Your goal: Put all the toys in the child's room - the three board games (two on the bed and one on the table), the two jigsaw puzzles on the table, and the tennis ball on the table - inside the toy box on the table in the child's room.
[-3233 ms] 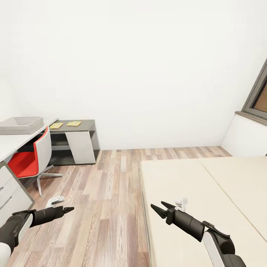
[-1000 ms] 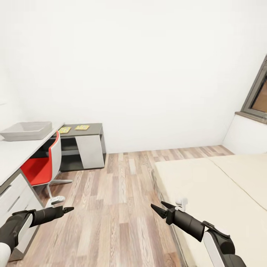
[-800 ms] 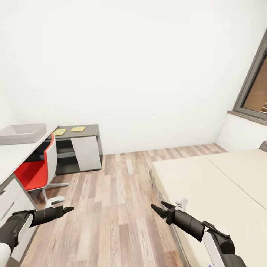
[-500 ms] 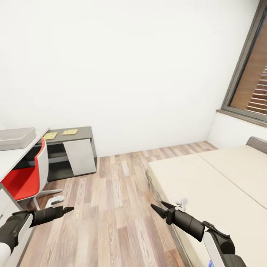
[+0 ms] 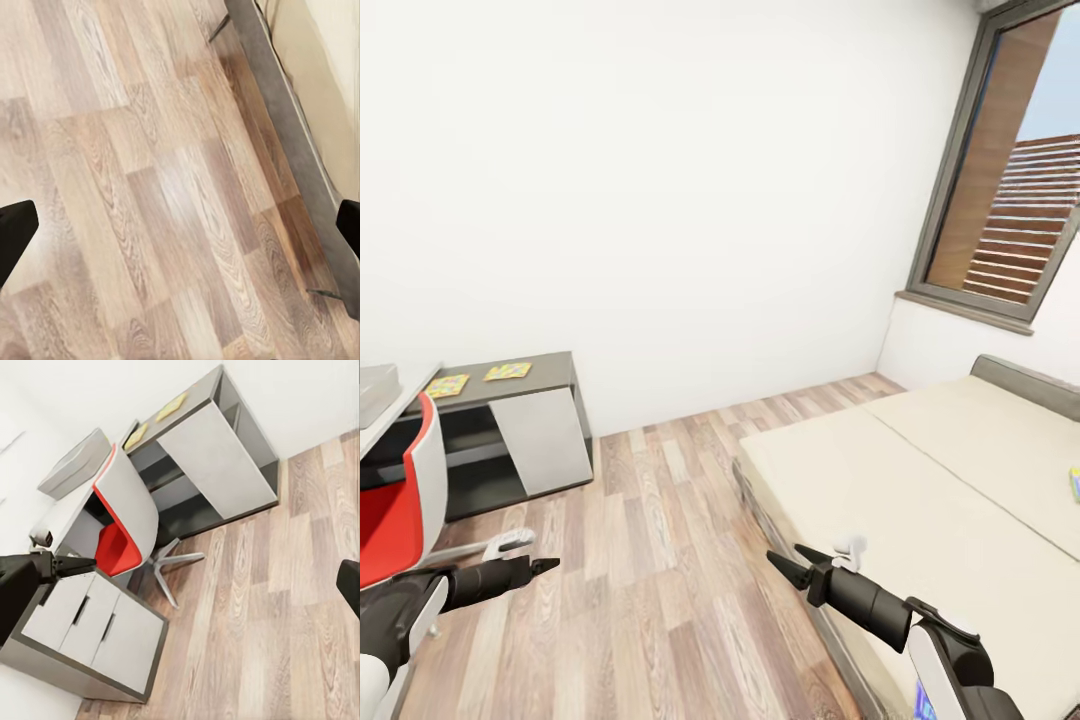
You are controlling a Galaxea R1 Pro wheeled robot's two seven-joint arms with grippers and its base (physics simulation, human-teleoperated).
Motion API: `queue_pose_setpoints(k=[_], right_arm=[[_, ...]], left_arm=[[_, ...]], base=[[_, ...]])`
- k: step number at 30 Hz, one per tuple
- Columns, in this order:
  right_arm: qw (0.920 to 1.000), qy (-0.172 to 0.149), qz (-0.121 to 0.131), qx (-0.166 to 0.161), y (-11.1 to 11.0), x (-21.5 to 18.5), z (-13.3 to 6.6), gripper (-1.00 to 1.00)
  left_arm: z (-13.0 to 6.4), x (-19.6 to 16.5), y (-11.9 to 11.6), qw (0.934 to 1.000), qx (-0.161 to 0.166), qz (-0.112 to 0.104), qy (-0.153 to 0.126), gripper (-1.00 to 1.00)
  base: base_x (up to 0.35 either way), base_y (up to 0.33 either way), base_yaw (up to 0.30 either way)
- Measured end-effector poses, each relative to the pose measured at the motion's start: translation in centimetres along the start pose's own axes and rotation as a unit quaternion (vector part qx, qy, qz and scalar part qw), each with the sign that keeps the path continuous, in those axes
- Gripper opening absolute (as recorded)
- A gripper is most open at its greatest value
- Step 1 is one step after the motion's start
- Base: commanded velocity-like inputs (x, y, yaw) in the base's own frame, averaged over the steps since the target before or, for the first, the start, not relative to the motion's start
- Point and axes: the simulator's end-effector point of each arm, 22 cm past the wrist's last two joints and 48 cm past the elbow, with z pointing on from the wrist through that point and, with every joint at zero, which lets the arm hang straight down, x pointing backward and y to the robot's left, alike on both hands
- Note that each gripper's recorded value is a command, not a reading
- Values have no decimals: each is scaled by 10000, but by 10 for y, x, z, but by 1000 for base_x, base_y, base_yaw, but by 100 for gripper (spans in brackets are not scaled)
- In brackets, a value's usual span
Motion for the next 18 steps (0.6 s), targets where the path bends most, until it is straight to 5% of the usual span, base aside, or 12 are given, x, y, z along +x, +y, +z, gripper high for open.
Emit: queue_pose_setpoints(k=[18], right_arm=[[10000,41,64,13,-2,5,0,100]], left_arm=[[-3,-4,-2,10000,8,26,-44,100]], base=[[1,24,-263]])
